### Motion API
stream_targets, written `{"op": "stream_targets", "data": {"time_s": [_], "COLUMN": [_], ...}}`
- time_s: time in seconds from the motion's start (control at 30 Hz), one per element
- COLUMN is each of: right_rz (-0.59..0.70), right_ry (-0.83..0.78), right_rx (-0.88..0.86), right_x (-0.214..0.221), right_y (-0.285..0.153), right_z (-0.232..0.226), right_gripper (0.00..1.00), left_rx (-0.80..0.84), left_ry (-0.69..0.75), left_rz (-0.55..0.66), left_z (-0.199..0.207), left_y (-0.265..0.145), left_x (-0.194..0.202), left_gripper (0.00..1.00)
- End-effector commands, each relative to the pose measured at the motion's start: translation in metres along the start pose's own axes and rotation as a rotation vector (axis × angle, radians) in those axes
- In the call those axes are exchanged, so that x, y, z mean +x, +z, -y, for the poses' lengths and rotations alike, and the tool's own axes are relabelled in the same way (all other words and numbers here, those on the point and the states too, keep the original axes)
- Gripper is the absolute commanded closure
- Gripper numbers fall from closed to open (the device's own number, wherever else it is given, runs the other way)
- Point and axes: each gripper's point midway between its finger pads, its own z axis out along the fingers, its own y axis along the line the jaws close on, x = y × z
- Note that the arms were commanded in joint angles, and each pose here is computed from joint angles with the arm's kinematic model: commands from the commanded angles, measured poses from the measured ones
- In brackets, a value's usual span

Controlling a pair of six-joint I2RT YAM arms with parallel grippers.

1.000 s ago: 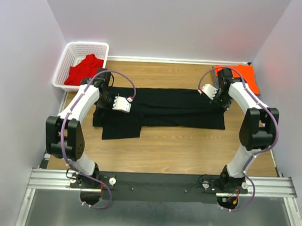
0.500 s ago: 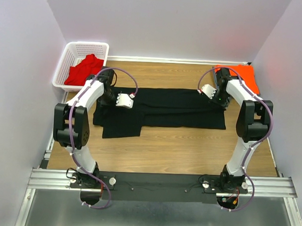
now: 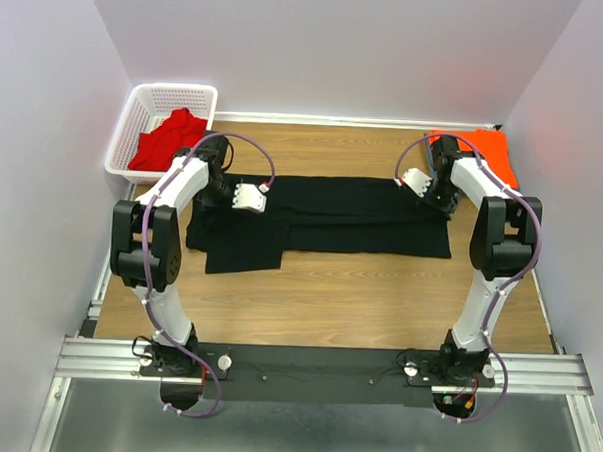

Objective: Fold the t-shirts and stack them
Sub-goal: Fold the other side of the tshirt into a rectangle

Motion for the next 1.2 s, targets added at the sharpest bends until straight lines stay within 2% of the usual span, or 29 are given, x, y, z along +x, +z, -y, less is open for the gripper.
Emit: {"op": "stream_targets", "data": {"time_s": [0.0, 0.2, 0.23, 0.27, 0.3, 0.33, 0.37, 0.43, 0.5, 0.63, 0.73, 0.77, 0.9, 1.17], "right_rz": [-0.020, -0.012, -0.005, 0.002, 0.015, 0.040, 0.060, 0.120, 0.139, 0.205, 0.239, 0.243, 0.225, 0.163], "right_ry": [-0.011, 0.009, 0.025, 0.040, 0.073, 0.100, 0.146, 0.199, 0.265, 0.479, 0.591, 0.628, 0.727, 0.844], "right_rx": [0.031, 0.041, 0.052, 0.059, 0.074, 0.085, 0.085, 0.077, 0.010, -0.161, -0.311, -0.357, -0.409, -0.403], "right_x": [0.003, 0.000, -0.002, -0.005, -0.007, -0.009, -0.010, -0.012, -0.012, 0.012, 0.018, 0.016, 0.018, 0.029], "right_y": [0.003, 0.003, 0.001, -0.002, -0.006, -0.014, -0.020, -0.039, -0.051, -0.066, -0.065, -0.060, -0.042, -0.006], "right_z": [0.012, 0.015, 0.020, 0.022, 0.026, 0.029, 0.028, 0.027, 0.011, -0.013, -0.044, -0.056, -0.073, -0.076], "right_gripper": [1.00, 0.99, 0.91, 0.84, 0.76, 0.64, 0.59, 0.51, 0.49, 0.47, 0.47, 0.47, 0.48, 0.48], "left_rx": [-0.027, -0.034, -0.045, -0.055, -0.063, -0.071, -0.101, -0.103, -0.115, -0.107, -0.082, -0.058, -0.074, -0.043], "left_ry": [-0.012, -0.032, -0.059, -0.073, -0.094, -0.131, -0.151, -0.235, -0.294, -0.459, -0.567, -0.609, -0.742, -0.845], "left_rz": [-0.008, -0.006, -0.008, -0.012, -0.013, 0.004, 0.022, 0.079, 0.118, 0.220, 0.254, 0.258, 0.265, 0.299], "left_z": [-0.013, -0.020, -0.023, -0.025, -0.027, -0.028, -0.038, -0.036, -0.035, -0.004, 0.022, 0.035, 0.046, 0.057], "left_y": [-0.002, 0.006, 0.008, 0.007, 0.004, -0.001, -0.013, -0.033, -0.052, -0.075, -0.066, -0.058, -0.047, -0.031], "left_x": [0.005, 0.006, 0.007, 0.008, 0.012, 0.012, 0.012, 0.015, 0.020, 0.032, 0.033, 0.036, 0.045, 0.053], "left_gripper": [1.00, 1.00, 0.96, 0.79, 0.73, 0.63, 0.55, 0.47, 0.46, 0.45, 0.41, 0.36, 0.34, 0.34]}}
